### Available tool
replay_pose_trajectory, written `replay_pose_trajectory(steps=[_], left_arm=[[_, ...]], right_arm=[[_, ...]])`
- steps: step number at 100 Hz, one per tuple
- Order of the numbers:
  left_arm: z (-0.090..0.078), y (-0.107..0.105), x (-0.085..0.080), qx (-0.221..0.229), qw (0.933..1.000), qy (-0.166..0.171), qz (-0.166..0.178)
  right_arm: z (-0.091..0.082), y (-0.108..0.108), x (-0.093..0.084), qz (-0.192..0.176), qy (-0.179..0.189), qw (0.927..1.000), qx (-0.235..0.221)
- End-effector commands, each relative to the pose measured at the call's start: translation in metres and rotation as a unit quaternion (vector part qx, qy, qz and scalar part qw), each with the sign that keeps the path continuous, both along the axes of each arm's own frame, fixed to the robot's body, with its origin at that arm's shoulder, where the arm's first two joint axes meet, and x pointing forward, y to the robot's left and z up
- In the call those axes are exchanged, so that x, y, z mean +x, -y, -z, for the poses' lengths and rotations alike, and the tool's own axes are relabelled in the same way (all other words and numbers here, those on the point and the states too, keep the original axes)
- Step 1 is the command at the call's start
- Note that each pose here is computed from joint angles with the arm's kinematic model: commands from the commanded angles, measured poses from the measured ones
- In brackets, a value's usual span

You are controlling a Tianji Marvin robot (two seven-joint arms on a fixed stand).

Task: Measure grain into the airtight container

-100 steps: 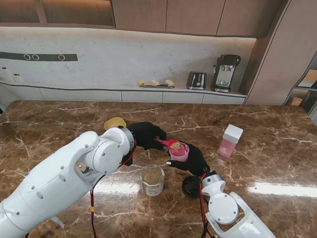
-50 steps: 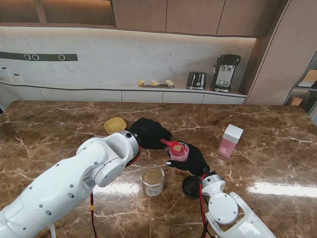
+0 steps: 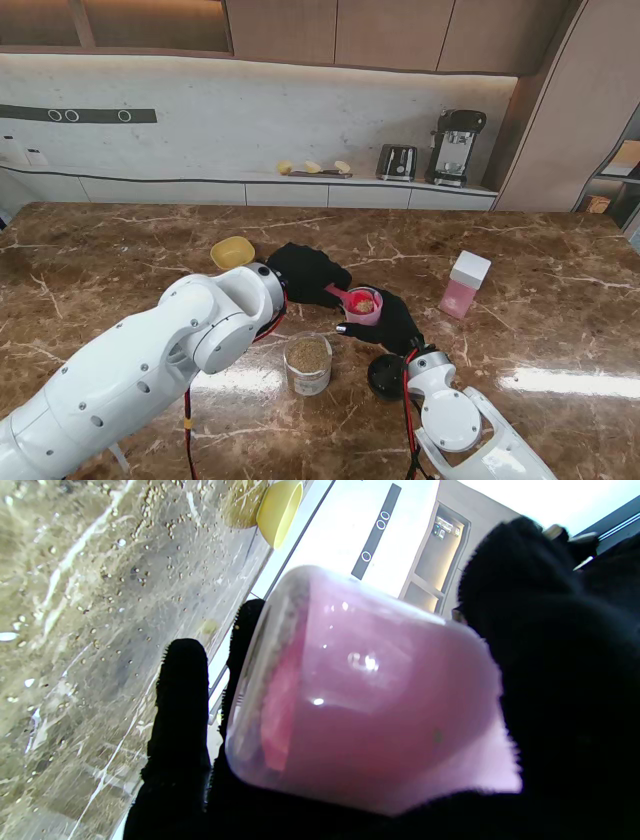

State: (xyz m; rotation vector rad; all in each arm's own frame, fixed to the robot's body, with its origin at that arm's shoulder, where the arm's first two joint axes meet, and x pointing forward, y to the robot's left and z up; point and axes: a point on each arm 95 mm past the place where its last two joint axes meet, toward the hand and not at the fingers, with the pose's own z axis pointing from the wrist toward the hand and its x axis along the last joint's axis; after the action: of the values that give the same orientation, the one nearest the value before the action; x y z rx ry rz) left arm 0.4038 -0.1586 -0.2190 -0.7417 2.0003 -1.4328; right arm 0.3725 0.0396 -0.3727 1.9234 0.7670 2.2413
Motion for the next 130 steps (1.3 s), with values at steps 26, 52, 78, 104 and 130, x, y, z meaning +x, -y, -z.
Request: replay_pose_trajectory(steps=[26, 52, 78, 104, 130], left_arm=[[0.004, -0.004, 0.003, -0.007, 0.9994, -0.030, -0.013], [0.006, -0.006, 0.004, -0.021, 0.9984, -0.051, -0.010], [0.007, -0.011, 0.006, -0.034, 0.9979, -0.053, -0.014], [0.007, -0.015, 0.006, -0.053, 0.9981, -0.030, -0.010], [0.008, -0.015, 0.002, -0.019, 0.9975, 0.059, 0.033]], right_arm=[[0.003, 0.000, -0.003, 0.000, -0.009, 1.0000, 0.001], [0.004, 0.000, -0.003, 0.000, -0.009, 1.0000, 0.000], [0.003, 0.001, -0.003, 0.002, -0.009, 1.0000, 0.001], [0.004, 0.000, -0.003, 0.001, -0.010, 1.0000, 0.001], [0.004, 0.001, -0.003, 0.003, -0.011, 0.9999, 0.001]])
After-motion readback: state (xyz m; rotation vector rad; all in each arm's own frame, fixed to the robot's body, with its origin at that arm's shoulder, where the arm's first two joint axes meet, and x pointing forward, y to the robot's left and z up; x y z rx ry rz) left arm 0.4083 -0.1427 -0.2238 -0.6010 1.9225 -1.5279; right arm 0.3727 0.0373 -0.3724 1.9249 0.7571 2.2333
